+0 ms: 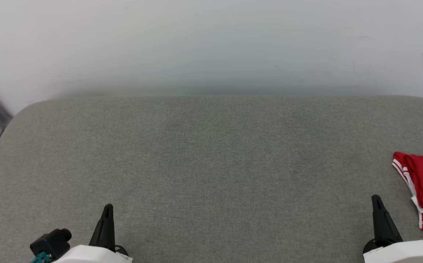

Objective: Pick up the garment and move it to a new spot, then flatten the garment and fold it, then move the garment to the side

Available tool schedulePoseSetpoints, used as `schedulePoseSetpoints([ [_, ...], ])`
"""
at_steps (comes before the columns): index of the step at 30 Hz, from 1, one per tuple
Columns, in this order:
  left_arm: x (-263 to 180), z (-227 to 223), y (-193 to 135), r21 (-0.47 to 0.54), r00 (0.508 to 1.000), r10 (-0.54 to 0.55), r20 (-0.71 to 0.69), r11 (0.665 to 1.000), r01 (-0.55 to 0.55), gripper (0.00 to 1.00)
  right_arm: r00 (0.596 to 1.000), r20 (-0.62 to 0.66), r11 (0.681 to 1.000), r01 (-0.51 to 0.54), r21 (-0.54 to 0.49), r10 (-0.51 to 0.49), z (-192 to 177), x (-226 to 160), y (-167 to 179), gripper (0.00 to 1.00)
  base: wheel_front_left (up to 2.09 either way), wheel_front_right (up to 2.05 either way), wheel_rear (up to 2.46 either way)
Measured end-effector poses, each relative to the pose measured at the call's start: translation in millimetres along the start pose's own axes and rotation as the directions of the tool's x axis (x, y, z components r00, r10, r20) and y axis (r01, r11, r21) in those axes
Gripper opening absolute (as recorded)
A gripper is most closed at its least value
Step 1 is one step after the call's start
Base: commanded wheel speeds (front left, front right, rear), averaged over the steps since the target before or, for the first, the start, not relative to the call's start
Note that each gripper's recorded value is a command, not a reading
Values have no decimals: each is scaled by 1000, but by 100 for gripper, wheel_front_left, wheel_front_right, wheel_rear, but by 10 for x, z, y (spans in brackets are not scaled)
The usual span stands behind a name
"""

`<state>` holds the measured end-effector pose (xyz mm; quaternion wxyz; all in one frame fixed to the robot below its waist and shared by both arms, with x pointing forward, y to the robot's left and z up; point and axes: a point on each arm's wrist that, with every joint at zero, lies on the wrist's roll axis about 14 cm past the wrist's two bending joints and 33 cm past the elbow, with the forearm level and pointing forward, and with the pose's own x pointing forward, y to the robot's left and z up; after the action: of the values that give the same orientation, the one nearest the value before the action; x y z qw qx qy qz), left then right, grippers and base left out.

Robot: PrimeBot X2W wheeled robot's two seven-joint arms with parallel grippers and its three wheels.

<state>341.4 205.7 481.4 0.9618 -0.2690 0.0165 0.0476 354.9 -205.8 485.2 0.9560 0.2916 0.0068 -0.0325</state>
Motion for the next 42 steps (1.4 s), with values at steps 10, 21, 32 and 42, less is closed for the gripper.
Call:
schedulePoseSetpoints([
  [10, 71, 21, -7, -151, 1000, 4, -8, 989, -5, 0, 1000, -8, 990, 11, 143, -9, 6, 49, 2, 0, 0, 0, 0],
  [21, 135, 38, -16, -299, 1000, 2, -17, 954, -7, 0, 1000, -17, 959, 16, 283, -11, 13, 96, 14, 0, 0, 0, 0],
  [32, 187, 43, -37, -426, 1000, -7, -25, 905, -4, 0, 1000, -20, 914, 14, 406, -6, 31, 144, 38, 0, 0, 0, 0],
  [42, 237, 60, -61, -524, 999, -17, -28, 852, 0, 0, 1000, -26, 865, 13, 501, 0, 36, 174, 54, 0, 0, 0, 0],
])
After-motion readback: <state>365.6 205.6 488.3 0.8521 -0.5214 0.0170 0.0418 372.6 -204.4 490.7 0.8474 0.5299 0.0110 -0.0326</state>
